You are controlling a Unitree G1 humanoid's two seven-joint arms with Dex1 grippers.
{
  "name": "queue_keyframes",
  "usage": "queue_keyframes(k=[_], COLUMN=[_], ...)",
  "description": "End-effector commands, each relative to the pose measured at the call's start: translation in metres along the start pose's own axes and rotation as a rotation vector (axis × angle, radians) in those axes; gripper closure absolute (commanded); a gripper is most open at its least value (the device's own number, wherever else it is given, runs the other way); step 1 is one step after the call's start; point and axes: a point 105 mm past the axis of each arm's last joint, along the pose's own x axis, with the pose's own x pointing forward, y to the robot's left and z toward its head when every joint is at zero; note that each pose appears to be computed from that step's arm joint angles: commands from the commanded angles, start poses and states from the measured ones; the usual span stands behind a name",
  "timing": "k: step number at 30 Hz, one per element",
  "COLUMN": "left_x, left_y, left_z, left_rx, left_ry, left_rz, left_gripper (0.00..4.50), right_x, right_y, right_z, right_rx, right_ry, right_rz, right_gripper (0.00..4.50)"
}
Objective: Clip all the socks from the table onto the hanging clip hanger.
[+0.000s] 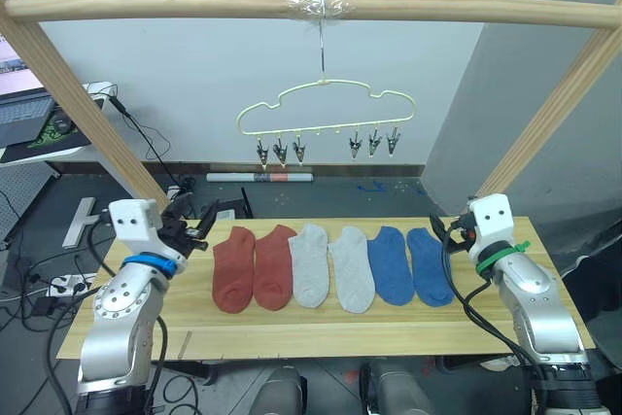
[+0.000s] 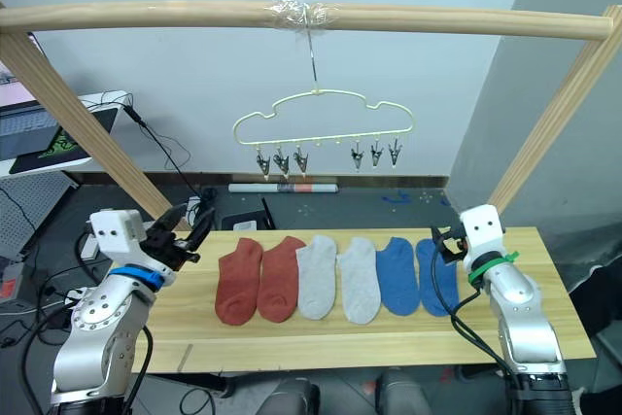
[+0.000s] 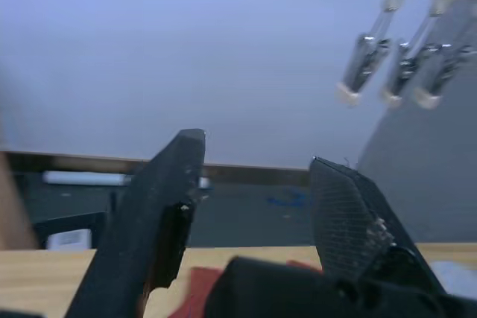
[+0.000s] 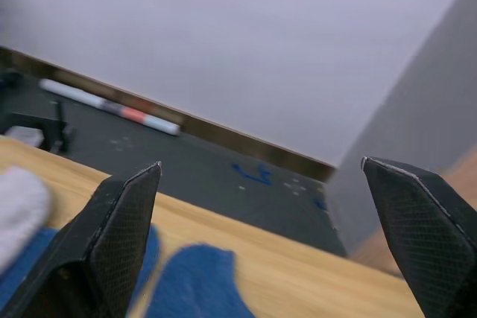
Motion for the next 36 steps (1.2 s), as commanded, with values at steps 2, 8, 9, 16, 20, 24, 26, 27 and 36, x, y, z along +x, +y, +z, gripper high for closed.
queue_keyframes(k=[2,8,9,16,20,24,26,27,36], left_x=[0.017,0.042,0.045,0.07,0.075,0.085,0.089,0.091,0.103], left_y=[-0.012,-0.031,-0.033,-0.043,-0.047,-0.048,-0.051,-0.052,-0.05], left_z=[0.025,0.032,0.033,0.04,0.042,0.045,0.045,0.046,0.051], left_rx=[0.024,0.041,0.036,0.055,0.045,0.073,0.065,0.062,0.107], left_ry=[-0.086,-0.115,-0.121,-0.149,-0.159,-0.172,-0.177,-0.18,-0.199], left_rz=[-0.011,-0.038,-0.037,-0.027,-0.031,-0.001,0.003,0.0,0.066], left_gripper=[1.77,1.77,1.77,1.77,1.77,1.77,1.77,1.77,1.77], right_x=[0.004,0.012,0.013,0.015,0.014,0.007,0.006,0.005,0.007], right_y=[0.033,0.057,0.06,0.086,0.092,0.111,0.115,0.116,0.116], right_z=[0.046,0.076,0.08,0.109,0.118,0.146,0.15,0.15,0.16], right_rx=[-0.012,-0.053,-0.051,0.003,0.002,-0.002,-0.007,-0.009,-0.005], right_ry=[-0.148,-0.243,-0.253,-0.323,-0.35,-0.431,-0.439,-0.439,-0.456], right_rz=[0.227,0.375,0.394,0.554,0.6,0.714,0.738,0.745,0.748], right_gripper=[0.0,0.0,0.0,0.0,0.0,0.0,0.0,0.0,0.0])
